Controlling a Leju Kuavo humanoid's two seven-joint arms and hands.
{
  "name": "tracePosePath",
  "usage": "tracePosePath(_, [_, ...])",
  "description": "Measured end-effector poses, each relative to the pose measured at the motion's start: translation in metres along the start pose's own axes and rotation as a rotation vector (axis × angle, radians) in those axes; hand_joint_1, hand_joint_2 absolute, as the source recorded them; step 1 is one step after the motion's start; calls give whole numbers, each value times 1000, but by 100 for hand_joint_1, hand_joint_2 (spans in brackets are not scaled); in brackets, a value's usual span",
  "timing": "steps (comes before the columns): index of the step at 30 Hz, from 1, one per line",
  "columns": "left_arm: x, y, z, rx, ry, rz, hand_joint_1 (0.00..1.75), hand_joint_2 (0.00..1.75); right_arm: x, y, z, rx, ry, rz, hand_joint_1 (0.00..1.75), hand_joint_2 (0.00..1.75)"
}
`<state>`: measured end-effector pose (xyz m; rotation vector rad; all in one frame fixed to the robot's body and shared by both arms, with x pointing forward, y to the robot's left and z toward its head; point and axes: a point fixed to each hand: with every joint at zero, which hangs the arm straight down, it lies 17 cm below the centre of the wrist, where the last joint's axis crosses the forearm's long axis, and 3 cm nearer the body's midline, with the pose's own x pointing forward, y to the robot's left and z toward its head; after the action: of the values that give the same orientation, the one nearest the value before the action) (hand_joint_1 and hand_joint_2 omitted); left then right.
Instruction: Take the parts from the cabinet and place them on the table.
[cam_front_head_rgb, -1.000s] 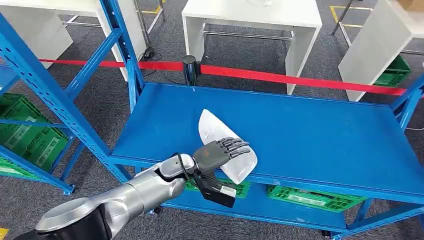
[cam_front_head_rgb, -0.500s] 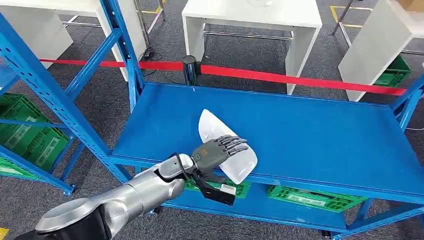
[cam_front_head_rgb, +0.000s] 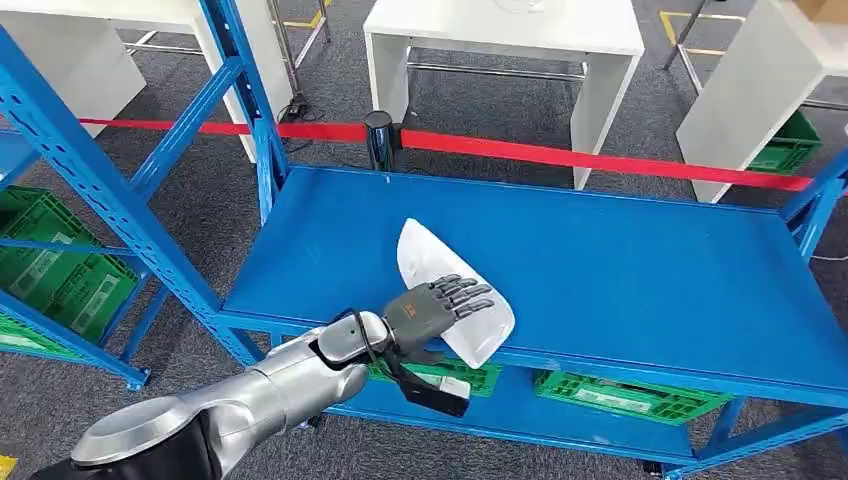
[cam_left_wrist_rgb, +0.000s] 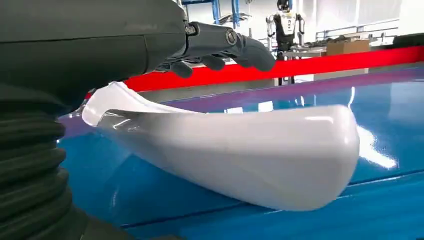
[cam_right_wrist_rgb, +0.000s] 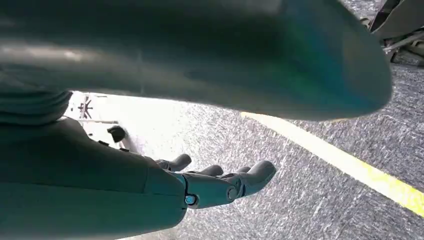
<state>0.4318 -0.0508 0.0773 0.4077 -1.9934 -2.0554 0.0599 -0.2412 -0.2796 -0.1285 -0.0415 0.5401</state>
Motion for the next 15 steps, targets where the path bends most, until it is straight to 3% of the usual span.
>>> tracePosePath(1, [0,-1,0,-2,-2,-2,145,175,0,0,0,0,-1,0,0,0])
tracePosePath(2, [1,-2,0,-8,-4,-3,175,175,1,0,0,0,-2,0,0,0])
tracePosePath(15, [0,-9,3,-36,4,-6,175,175,2,-2,0,-4,-2,1,0,0])
